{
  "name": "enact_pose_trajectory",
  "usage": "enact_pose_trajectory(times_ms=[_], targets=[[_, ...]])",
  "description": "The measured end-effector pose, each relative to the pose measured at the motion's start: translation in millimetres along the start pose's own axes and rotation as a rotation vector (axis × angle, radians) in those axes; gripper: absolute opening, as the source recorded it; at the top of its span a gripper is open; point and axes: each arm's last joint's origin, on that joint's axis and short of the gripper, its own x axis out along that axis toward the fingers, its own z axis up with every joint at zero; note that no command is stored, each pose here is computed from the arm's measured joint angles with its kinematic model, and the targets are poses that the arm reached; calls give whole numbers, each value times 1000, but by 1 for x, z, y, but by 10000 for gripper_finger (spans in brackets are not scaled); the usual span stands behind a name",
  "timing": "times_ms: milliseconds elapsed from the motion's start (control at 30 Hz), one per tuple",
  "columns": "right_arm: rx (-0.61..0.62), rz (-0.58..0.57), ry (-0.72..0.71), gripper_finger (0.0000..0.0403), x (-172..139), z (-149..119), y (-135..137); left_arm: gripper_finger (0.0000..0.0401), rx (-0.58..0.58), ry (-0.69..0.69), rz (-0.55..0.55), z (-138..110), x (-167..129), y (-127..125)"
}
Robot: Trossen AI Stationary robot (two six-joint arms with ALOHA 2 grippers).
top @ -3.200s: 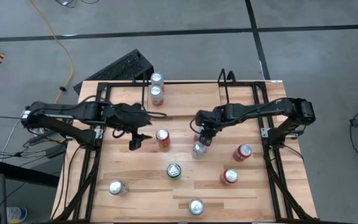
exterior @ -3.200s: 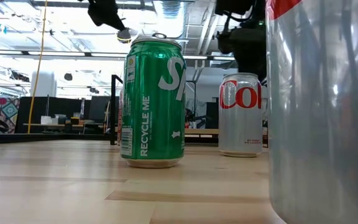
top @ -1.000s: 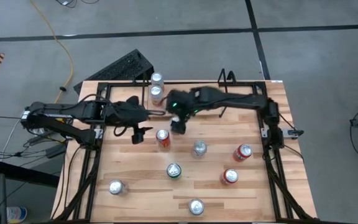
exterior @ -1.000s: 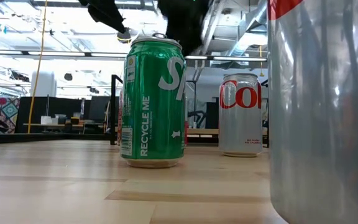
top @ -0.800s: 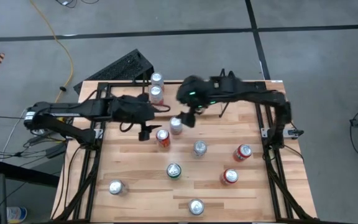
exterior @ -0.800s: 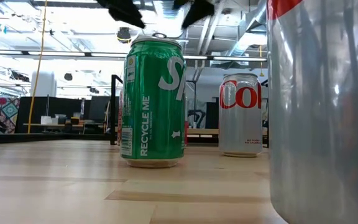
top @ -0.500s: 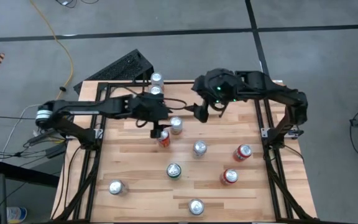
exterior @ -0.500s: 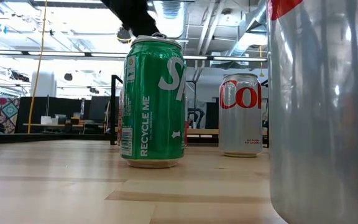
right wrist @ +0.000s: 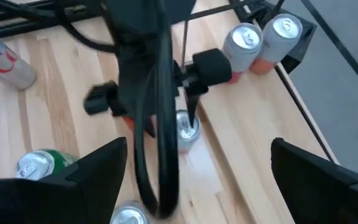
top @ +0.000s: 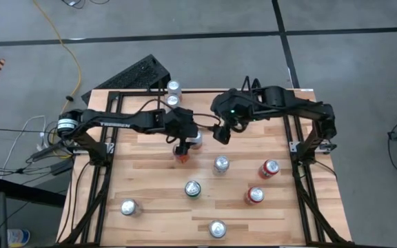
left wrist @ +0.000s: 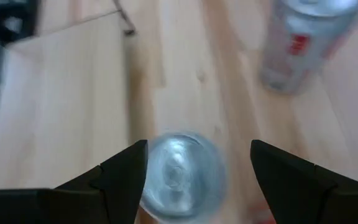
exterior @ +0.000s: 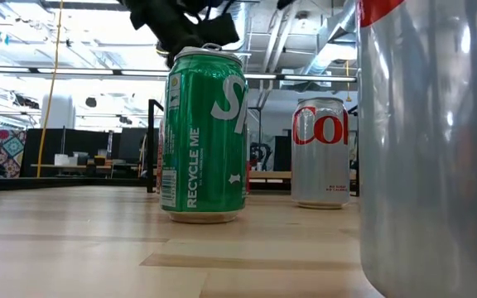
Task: Place canned beverage on shelf
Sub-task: Put the white orange soda can on the shelf aligned with the other white orange soda cans
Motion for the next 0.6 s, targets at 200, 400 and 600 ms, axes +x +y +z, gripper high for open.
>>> enact_pose_trajectory(times_ms=[200, 400, 600], targets=[[-4, 1, 11, 369, 2, -1, 1, 268, 21, 38, 28, -4, 4, 1], [-4, 3, 7, 369, 0, -1, 1, 268, 15, 28, -16, -7, 10, 5], [-5, 3, 11, 369, -1, -1, 1, 268, 18, 44, -30, -11, 14, 8]])
